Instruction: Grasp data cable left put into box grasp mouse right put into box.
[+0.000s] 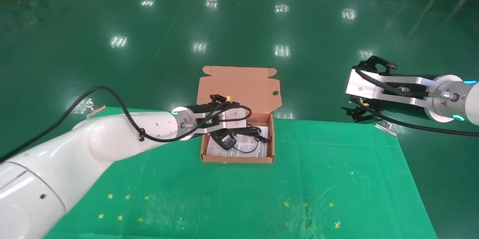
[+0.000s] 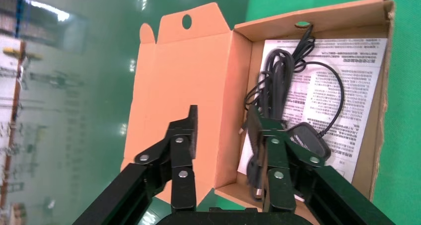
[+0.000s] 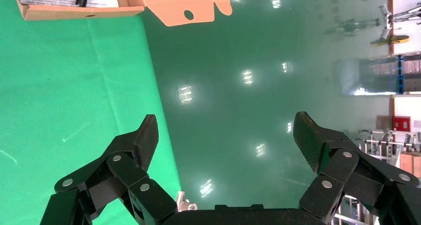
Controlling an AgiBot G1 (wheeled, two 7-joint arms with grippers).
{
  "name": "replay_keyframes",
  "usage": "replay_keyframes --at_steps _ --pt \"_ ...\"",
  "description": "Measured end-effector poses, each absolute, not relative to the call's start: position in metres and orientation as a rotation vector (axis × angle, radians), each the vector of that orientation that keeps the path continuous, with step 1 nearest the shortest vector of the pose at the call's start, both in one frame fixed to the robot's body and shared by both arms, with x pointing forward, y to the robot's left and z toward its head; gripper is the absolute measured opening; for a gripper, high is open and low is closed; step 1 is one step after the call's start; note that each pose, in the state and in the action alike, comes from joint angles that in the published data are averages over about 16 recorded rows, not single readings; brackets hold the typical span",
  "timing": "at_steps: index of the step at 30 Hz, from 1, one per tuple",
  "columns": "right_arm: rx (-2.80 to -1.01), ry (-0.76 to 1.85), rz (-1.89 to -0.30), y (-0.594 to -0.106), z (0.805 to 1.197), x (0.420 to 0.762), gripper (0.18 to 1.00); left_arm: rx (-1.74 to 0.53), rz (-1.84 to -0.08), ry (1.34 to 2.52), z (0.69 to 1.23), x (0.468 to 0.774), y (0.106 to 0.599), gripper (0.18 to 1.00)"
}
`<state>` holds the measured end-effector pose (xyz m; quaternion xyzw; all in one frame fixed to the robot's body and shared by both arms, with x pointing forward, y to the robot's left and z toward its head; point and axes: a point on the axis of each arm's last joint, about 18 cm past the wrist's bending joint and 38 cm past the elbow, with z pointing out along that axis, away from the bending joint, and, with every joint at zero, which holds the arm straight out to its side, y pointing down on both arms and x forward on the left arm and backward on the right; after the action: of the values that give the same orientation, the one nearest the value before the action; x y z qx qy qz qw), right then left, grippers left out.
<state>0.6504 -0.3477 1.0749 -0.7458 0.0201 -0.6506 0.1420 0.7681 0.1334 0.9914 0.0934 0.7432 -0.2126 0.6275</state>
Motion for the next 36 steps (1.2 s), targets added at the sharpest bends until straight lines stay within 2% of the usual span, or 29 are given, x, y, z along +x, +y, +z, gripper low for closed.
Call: replay_keyframes --at_steps 8,14,23,30,36 --pt "-2.113 0.054 -2.002 -0.355 1.107 0.661 1.001 0.206 -0.457 1.587 1.042 0.767 0.141 0.542" --pt "-2.123 0.066 -2.006 -0.356 1.111 0.667 1.001 0.173 -0.497 1.589 1.047 0.765 0.148 0.670" --pt "-2.143 0.125 -1.803 -0.350 1.081 0.665 1.001 0.083 -0.679 1.692 1.019 0.755 0.167 0.840" --pt "-2.139 0.159 -1.592 -0.340 1.052 0.657 1.001 0.012 -0.858 1.767 0.998 0.738 0.183 0.927" --pt "-2.118 0.168 -1.414 -0.330 1.031 0.646 1.001 -0.033 -1.015 1.814 0.985 0.719 0.198 0.970"
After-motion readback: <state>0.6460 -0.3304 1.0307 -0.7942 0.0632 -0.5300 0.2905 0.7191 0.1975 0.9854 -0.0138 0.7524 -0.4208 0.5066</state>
